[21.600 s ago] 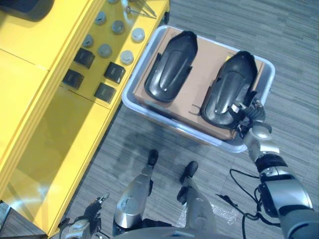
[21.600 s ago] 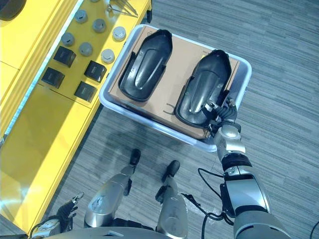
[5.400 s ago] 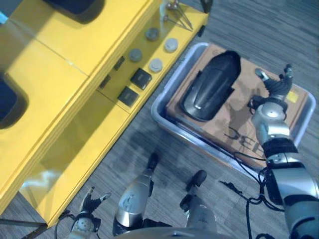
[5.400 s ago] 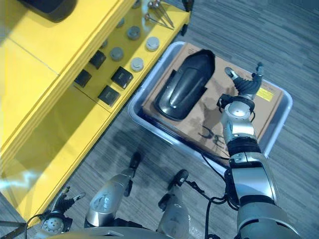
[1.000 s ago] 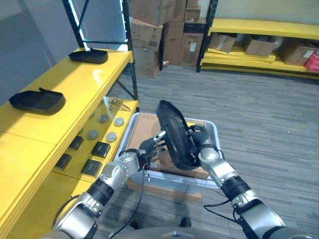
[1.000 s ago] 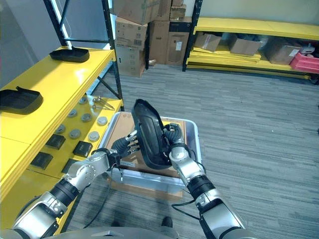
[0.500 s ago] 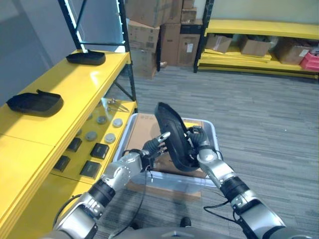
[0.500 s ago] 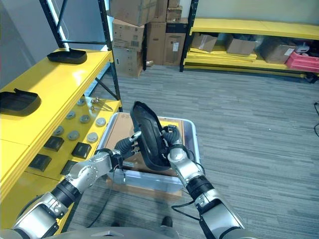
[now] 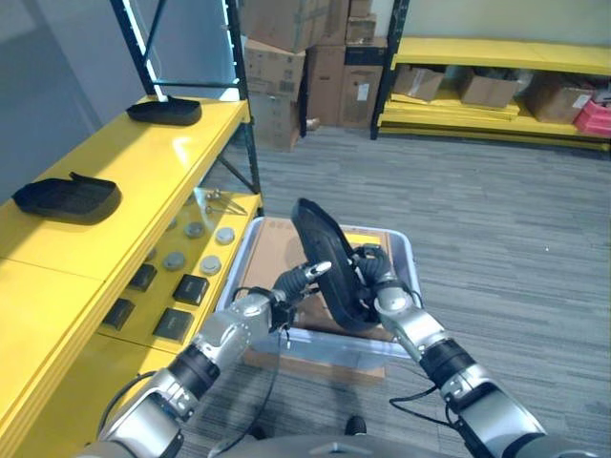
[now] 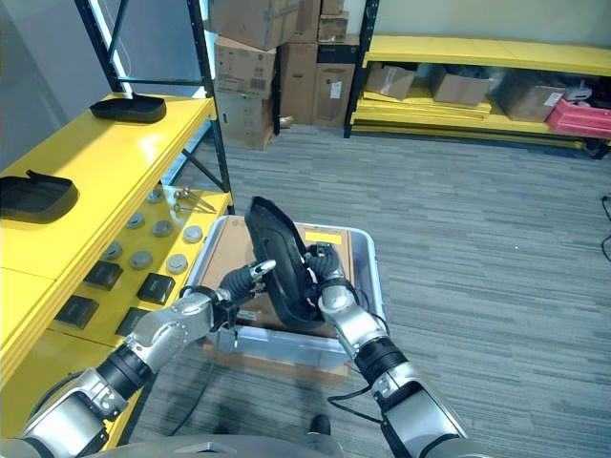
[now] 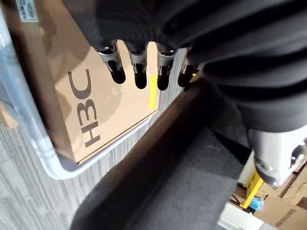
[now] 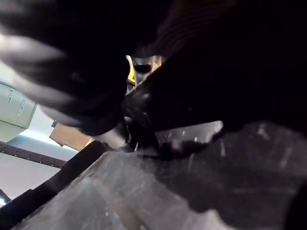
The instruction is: Move parts from the plastic box to the shelf.
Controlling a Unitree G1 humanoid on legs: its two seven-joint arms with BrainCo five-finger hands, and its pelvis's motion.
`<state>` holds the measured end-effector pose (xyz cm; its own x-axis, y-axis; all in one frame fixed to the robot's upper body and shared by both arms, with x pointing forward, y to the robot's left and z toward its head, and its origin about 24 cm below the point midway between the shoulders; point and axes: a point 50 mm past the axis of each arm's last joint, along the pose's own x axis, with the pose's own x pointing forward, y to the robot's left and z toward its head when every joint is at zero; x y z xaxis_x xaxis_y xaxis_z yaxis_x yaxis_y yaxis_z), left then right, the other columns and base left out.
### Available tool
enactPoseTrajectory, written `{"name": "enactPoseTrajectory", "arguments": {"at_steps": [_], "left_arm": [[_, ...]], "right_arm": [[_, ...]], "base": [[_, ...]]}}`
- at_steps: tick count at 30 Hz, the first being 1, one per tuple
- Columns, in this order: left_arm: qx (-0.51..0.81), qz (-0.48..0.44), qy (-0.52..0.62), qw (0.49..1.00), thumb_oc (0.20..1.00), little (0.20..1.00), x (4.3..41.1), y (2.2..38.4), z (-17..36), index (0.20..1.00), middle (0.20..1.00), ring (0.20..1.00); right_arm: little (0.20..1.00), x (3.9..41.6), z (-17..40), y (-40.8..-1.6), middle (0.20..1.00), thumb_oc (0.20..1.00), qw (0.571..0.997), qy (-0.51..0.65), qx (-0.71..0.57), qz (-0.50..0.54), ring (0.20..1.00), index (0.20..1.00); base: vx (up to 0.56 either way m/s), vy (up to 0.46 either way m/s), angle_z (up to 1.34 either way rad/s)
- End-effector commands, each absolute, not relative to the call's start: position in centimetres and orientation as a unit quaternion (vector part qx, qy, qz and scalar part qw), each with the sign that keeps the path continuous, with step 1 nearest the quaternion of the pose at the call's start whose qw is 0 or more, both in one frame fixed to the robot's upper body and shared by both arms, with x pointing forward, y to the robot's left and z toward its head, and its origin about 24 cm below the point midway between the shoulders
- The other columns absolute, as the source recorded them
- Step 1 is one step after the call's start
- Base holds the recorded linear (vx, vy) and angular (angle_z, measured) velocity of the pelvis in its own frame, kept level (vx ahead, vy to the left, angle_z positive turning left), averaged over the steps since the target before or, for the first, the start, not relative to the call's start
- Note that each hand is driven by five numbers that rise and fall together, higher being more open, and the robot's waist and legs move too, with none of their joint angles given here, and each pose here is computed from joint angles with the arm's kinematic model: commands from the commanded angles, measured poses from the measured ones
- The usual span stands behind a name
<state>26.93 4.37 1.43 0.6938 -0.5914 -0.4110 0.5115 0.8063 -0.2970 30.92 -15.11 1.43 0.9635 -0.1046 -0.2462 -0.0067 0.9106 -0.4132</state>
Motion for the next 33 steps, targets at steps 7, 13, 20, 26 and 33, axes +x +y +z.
{"name": "enactPoseTrajectory", "arguments": {"at_steps": [7,13,20,26,33], "left_arm": [[0.036,-0.336,0.185,0.923,1.0,1.0,29.2,2.6,3.9,1.0,1.0,1.0],[0.036,-0.325,0.18,0.928,0.586,0.586,29.5,2.9,4.0,0.586,0.586,0.586],[0.022,-0.314,0.174,0.933,0.2,0.2,29.5,2.9,4.2,0.2,0.2,0.2],[-0.014,-0.28,0.169,0.945,0.2,0.2,29.7,2.9,4.7,0.2,0.2,0.2],[-0.023,-0.277,0.166,0.946,0.2,0.2,30.3,3.7,5.0,0.2,0.2,0.2]], "right_arm": [[0.2,33.7,5.9,-11.2,0.2,0.2,0.974,0.045,-0.221,0.023,0.2,0.2],[0.2,33.7,5.8,-11.2,0.2,0.2,0.974,0.049,-0.221,0.023,0.2,0.2],[0.2,33.8,6.0,-10.9,0.2,0.2,0.975,0.046,-0.214,0.019,0.2,0.2],[0.2,34.0,6.4,-11.0,0.2,0.2,0.98,0.049,-0.192,0.001,0.2,0.2],[0.2,34.0,6.0,-11.8,0.2,0.2,0.981,0.059,-0.182,-0.015,0.2,0.2]], "base": [[0.0,0.0,0.0],[0.0,0.0,0.0],[0.0,0.0,0.0],[0.0,0.0,0.0],[0.0,0.0,0.0]]}}
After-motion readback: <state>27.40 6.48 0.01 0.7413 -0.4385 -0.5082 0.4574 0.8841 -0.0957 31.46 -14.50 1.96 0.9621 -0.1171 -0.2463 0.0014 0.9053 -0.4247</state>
